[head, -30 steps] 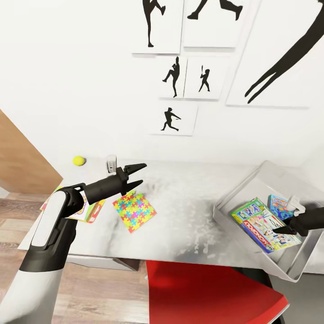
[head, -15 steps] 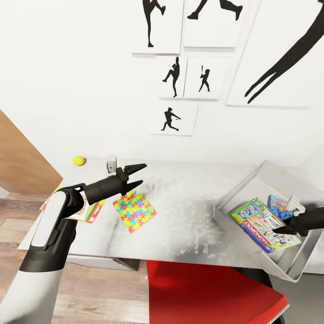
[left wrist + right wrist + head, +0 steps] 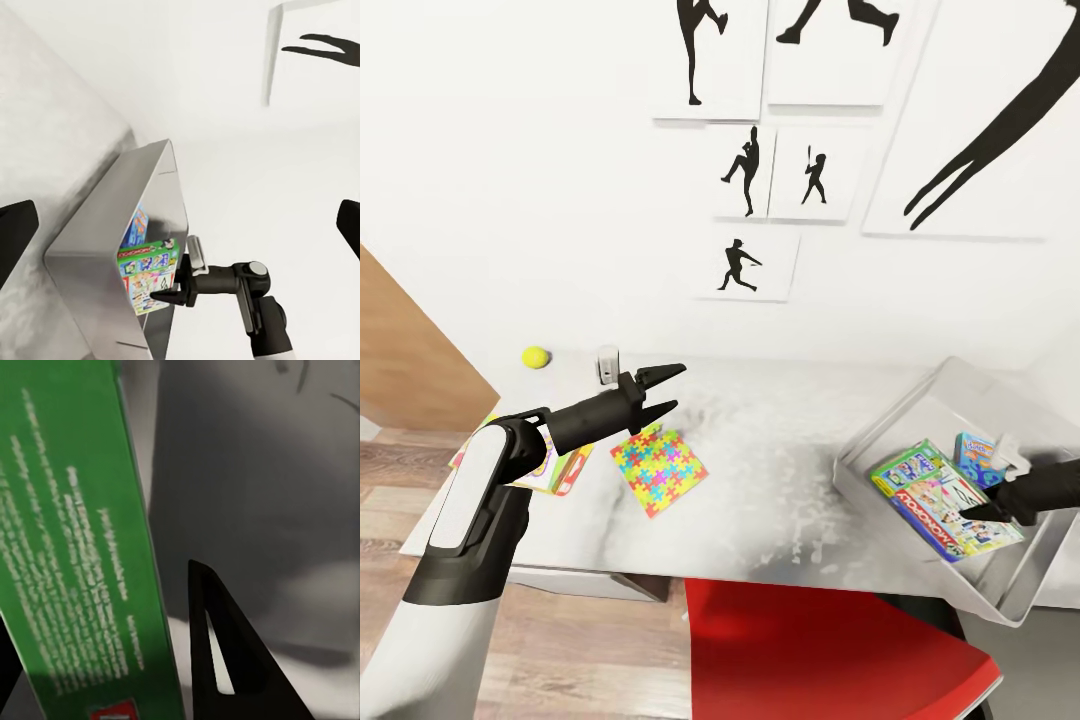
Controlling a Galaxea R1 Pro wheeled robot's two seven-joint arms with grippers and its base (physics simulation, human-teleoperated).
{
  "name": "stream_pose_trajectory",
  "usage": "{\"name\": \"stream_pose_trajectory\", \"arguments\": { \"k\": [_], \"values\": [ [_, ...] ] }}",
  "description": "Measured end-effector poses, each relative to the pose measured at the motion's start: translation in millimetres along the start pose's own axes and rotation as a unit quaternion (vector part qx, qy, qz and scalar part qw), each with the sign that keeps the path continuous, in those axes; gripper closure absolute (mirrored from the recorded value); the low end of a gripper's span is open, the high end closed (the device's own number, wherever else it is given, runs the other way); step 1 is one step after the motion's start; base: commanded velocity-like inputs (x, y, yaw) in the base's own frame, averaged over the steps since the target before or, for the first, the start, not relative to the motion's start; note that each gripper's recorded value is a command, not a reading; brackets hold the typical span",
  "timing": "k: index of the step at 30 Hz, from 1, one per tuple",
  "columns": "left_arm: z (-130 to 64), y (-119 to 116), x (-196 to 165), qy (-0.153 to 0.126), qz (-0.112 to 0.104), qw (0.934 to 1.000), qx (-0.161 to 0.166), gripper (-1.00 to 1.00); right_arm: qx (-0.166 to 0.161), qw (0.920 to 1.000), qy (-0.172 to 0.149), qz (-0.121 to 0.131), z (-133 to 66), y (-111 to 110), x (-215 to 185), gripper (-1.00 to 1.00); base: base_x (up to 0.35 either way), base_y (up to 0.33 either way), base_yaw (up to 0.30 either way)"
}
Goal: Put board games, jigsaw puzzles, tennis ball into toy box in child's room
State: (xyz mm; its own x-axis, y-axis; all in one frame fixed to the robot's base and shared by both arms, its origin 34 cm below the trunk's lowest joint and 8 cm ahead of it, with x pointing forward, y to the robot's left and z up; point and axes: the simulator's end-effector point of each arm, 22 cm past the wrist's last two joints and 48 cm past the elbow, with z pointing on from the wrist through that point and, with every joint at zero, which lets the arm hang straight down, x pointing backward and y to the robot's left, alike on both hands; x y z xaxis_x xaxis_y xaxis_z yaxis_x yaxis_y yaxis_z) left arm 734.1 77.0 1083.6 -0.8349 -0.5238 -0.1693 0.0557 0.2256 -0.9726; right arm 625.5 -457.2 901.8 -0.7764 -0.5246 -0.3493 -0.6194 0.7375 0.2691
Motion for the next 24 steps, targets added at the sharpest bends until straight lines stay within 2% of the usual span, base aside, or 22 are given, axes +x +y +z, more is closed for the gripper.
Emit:
{"name": "stream_pose_trajectory", "arguments": {
  "k": [2,3,24],
  "values": [
    [0.0,0.0,0.0,0.000,0.000,1.0000,0.000,-1.00,-0.001,1.0000,0.000,0.000,0.9,0.7,-0.5,1.00,0.000,0.000,0.000],
    [-0.1,0.0,0.0,0.000,0.000,1.0000,0.000,-1.00,-0.001,1.0000,-0.001,0.000,1.3,0.9,-0.7,-1.00,0.000,0.000,0.000],
    [0.3,-0.1,-0.2,0.000,0.000,1.0000,0.000,-1.00,-0.003,1.0000,-0.004,0.001,2.3,1.7,-2.6,-1.00,0.000,0.000,0.000]
  ]
}}
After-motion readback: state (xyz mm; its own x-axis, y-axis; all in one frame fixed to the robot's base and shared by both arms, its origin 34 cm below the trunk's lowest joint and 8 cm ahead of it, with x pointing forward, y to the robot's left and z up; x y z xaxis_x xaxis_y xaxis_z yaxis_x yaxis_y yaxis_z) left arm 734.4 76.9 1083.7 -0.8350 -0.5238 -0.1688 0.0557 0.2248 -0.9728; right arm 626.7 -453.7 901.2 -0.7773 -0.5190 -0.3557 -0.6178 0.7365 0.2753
